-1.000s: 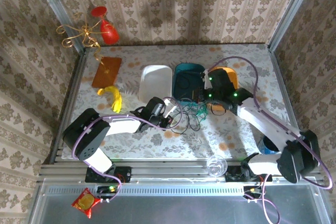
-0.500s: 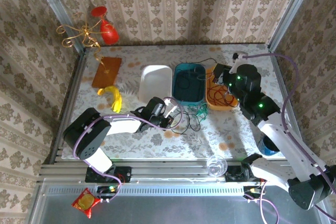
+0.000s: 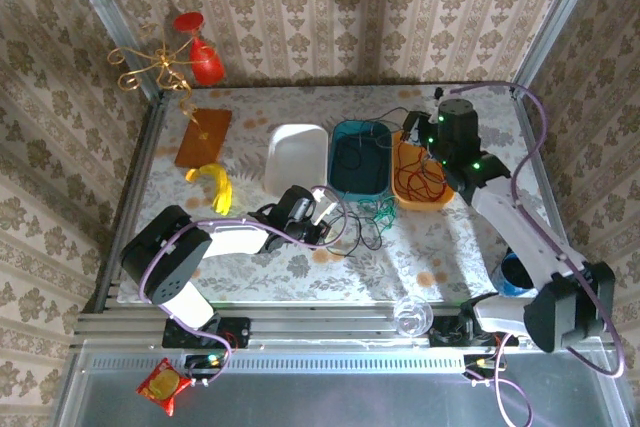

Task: Untangle the cables

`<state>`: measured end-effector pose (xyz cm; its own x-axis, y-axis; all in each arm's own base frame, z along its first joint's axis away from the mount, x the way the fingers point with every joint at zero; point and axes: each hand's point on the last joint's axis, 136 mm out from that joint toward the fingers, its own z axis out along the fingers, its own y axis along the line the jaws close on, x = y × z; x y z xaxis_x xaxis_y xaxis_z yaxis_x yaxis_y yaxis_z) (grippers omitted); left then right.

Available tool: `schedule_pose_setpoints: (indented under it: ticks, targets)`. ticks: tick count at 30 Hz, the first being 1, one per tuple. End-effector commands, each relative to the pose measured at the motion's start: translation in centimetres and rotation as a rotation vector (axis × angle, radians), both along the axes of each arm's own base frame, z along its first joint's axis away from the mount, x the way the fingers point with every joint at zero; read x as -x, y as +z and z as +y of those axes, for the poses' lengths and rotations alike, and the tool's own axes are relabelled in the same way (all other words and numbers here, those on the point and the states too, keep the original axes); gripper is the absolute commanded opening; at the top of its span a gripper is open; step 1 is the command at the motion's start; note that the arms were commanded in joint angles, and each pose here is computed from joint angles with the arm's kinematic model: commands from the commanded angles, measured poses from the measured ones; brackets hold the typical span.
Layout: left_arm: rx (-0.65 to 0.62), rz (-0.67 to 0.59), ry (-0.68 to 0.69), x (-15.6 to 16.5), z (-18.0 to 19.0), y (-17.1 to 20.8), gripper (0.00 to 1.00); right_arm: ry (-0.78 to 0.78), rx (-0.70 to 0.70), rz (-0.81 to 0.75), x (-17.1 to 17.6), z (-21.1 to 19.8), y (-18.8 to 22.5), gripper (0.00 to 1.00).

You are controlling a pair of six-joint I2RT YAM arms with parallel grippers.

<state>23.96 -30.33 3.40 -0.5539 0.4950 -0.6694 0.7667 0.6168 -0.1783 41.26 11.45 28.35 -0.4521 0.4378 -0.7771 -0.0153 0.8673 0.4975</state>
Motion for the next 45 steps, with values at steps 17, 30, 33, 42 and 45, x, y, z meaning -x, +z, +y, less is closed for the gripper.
schedule_pose_setpoints:
  ticks: [17,30,33,42,45]
  targets:
    - [-0.010,-0.004,-0.003,0.2,0.6,0.2,0.07,0.086,0.038,0.286,-1.8,2.9,-10.8,0.45]
    - [0.011,-0.012,-0.027,0.0,-0.2,0.6,0.07,0.508,0.153,0.456,11.9,8.9,-14.8,0.45]
    - [0.010,-0.010,-0.042,0.1,-0.4,0.7,0.07,0.578,0.152,0.536,14.2,9.5,-17.3,0.44]
    - [-0.003,-0.003,-0.040,0.2,-0.1,0.6,0.07,0.567,0.269,0.691,13.9,9.0,-22.4,0.42]
    - [-0.011,-0.004,-0.031,0.3,0.2,0.6,0.07,0.549,0.305,0.704,13.3,8.7,-22.8,0.41]
